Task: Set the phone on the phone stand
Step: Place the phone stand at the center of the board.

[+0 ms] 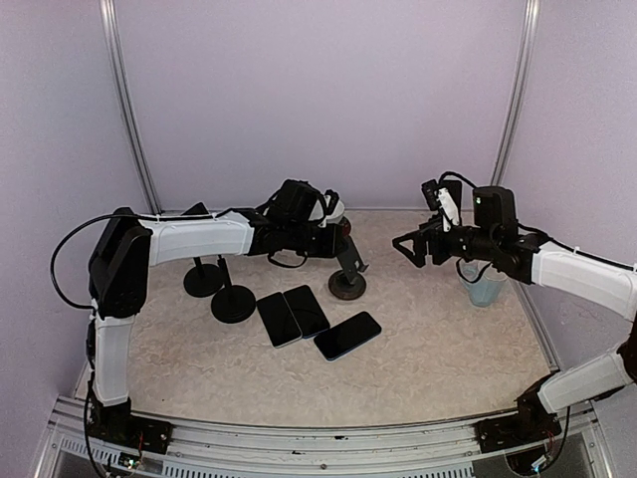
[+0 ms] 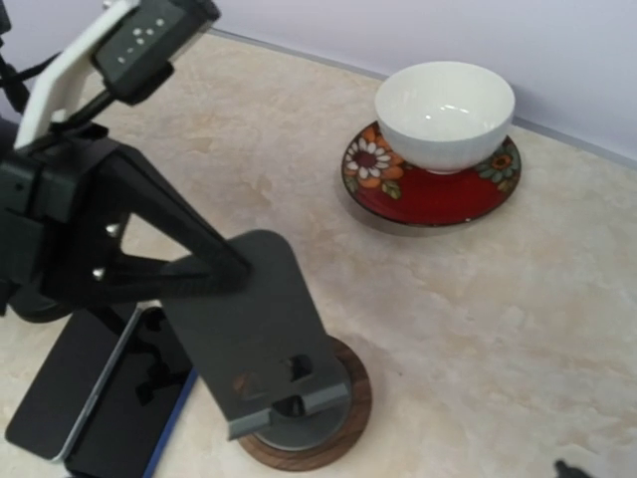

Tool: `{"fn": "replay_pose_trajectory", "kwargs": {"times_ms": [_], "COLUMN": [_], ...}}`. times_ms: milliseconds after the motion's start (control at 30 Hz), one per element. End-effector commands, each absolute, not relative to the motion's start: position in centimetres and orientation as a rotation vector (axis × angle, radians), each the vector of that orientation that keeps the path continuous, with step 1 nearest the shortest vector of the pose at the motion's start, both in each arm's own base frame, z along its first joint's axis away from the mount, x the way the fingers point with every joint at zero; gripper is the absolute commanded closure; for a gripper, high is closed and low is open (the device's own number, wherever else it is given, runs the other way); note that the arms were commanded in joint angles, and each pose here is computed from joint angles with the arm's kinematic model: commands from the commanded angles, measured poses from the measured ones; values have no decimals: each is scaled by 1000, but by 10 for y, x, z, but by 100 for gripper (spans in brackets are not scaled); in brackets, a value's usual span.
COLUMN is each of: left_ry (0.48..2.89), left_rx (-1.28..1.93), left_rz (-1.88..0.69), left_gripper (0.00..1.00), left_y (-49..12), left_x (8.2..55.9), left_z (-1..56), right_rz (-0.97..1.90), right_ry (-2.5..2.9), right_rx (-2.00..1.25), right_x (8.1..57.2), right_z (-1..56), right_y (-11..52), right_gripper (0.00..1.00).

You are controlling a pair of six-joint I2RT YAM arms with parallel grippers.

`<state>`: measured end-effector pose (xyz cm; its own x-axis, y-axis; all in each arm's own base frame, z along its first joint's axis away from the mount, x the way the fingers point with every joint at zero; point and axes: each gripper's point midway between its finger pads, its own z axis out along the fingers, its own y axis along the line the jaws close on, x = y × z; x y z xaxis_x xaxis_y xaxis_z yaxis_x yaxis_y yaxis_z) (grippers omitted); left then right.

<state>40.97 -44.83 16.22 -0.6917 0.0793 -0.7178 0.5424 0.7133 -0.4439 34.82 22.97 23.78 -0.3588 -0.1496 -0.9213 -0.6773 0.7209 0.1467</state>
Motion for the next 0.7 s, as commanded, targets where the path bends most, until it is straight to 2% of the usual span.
{"fn": "replay_pose_trajectory", "kwargs": {"times_ms": [0,667], "left_ry": [2114,2165], "left_rx": [474,479], "left_rz": [-879,-899], "left_gripper": [100,100], "left_y": [-455,-458], "left_x": [419,414], "left_z": [184,151], "right_rz": [672,657], "right_ry": [1862,1885], "right_rx": [-671,-689], "right_x": [343,342], "right_z": [238,226], "right_y": [242,249], "right_gripper": [0,0]}}
